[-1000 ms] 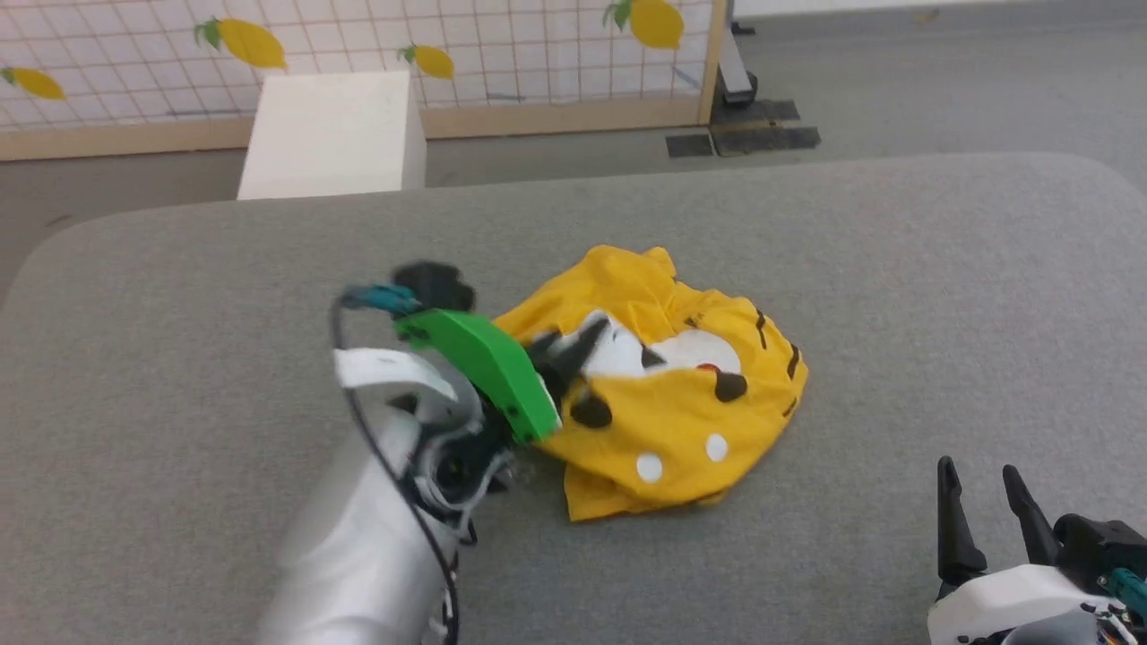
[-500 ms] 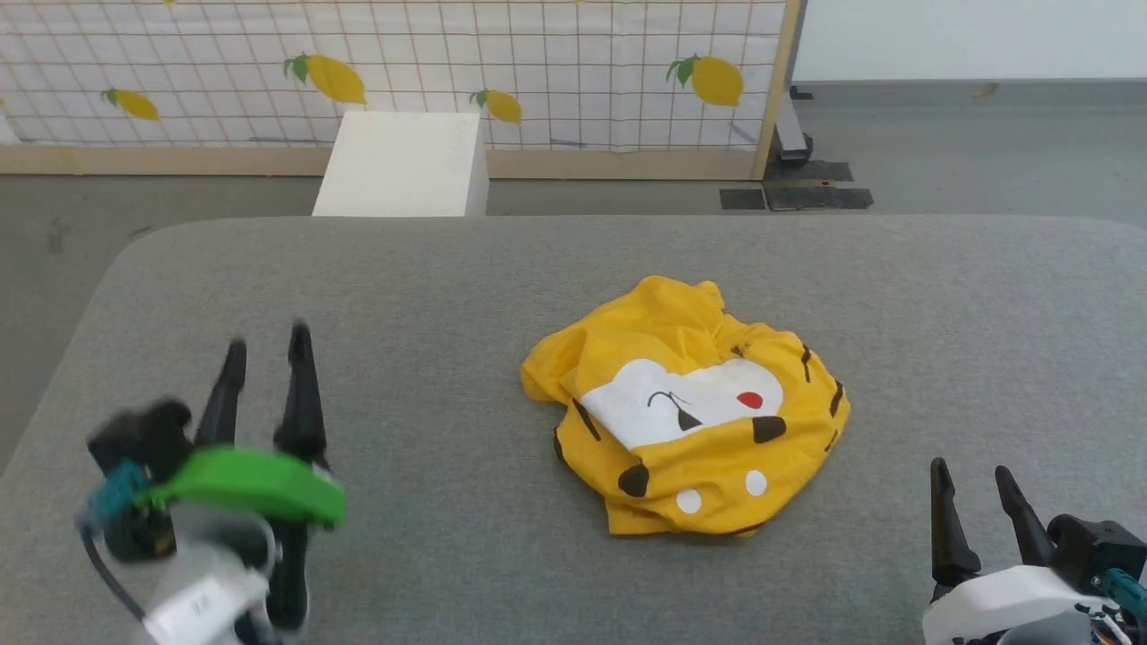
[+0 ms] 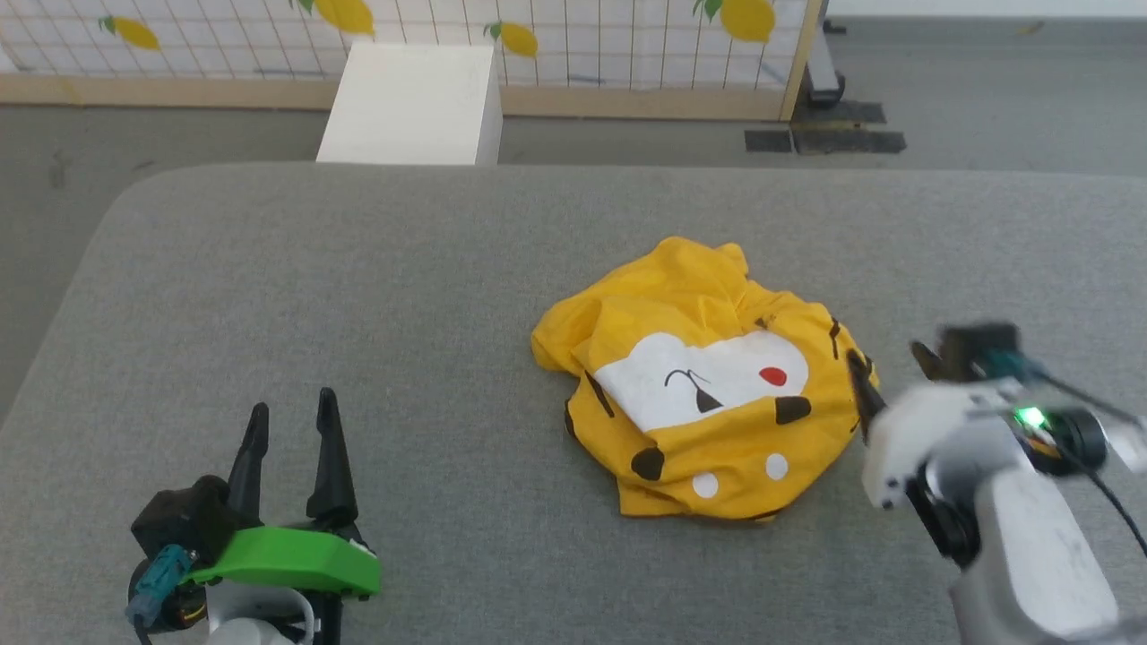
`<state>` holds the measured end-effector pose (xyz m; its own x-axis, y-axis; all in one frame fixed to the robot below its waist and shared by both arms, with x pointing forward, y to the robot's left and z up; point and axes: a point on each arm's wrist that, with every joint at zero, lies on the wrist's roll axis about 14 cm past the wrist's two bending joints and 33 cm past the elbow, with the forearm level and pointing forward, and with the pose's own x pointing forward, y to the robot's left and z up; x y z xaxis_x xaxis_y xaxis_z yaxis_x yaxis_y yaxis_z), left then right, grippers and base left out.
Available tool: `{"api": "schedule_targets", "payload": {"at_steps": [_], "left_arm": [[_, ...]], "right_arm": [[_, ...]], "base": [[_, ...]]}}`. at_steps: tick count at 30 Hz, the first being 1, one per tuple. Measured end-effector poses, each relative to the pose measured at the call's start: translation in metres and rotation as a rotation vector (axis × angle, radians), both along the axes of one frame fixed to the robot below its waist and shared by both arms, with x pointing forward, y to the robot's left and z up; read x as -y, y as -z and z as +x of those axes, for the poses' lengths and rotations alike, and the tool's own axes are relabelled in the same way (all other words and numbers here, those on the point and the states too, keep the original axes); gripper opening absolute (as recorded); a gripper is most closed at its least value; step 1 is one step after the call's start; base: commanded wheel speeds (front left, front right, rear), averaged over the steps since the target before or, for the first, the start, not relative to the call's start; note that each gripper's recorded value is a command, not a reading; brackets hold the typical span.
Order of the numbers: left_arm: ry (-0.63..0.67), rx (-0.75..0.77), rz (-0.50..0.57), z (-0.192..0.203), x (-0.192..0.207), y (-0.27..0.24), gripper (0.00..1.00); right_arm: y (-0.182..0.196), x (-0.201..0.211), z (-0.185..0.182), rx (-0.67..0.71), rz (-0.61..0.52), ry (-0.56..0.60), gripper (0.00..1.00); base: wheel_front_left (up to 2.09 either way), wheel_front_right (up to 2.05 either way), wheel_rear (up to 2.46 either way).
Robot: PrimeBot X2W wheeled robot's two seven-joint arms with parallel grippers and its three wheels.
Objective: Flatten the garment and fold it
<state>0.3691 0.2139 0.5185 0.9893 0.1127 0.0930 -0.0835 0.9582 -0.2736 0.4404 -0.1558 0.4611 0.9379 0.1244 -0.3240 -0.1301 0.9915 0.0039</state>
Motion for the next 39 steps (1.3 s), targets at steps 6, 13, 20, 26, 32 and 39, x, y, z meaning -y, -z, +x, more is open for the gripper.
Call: {"api": "schedule_targets", "payload": {"at_steps": [6, 13, 20, 26, 32, 39], "left_arm": [[-0.008, -0.039, -0.023, 0.003, 0.002, 0.016, 1.00], [-0.048, -0.063, -0.017, 0.003, -0.009, 0.025, 1.00], [-0.072, -0.082, -0.022, 0.000, -0.017, 0.032, 1.00], [-0.052, -0.069, -0.029, -0.001, -0.010, 0.028, 1.00], [-0.046, -0.049, -0.036, -0.001, -0.007, 0.022, 1.00], [0.007, -0.049, -0.046, 0.004, 0.009, 0.023, 1.00]], "right_arm": [[0.042, -0.020, 0.013, -0.343, -0.214, -0.103, 1.00], [0.087, -0.032, -0.001, -0.588, -0.271, -0.167, 1.00], [0.073, -0.052, 0.015, -0.494, -0.118, -0.180, 0.00], [0.010, -0.003, 0.048, -0.218, 0.045, 0.012, 0.00], [0.041, 0.067, -0.012, -0.308, 0.062, 0.215, 0.00], [0.056, 0.074, -0.056, -0.326, 0.174, 0.260, 1.00]], "base": [[0.00, 0.00, 0.00], [0.00, 0.00, 0.00], [0.00, 0.00, 0.00], [0.00, 0.00, 0.00], [0.00, 0.00, 0.00], [0.00, 0.00, 0.00]]}}
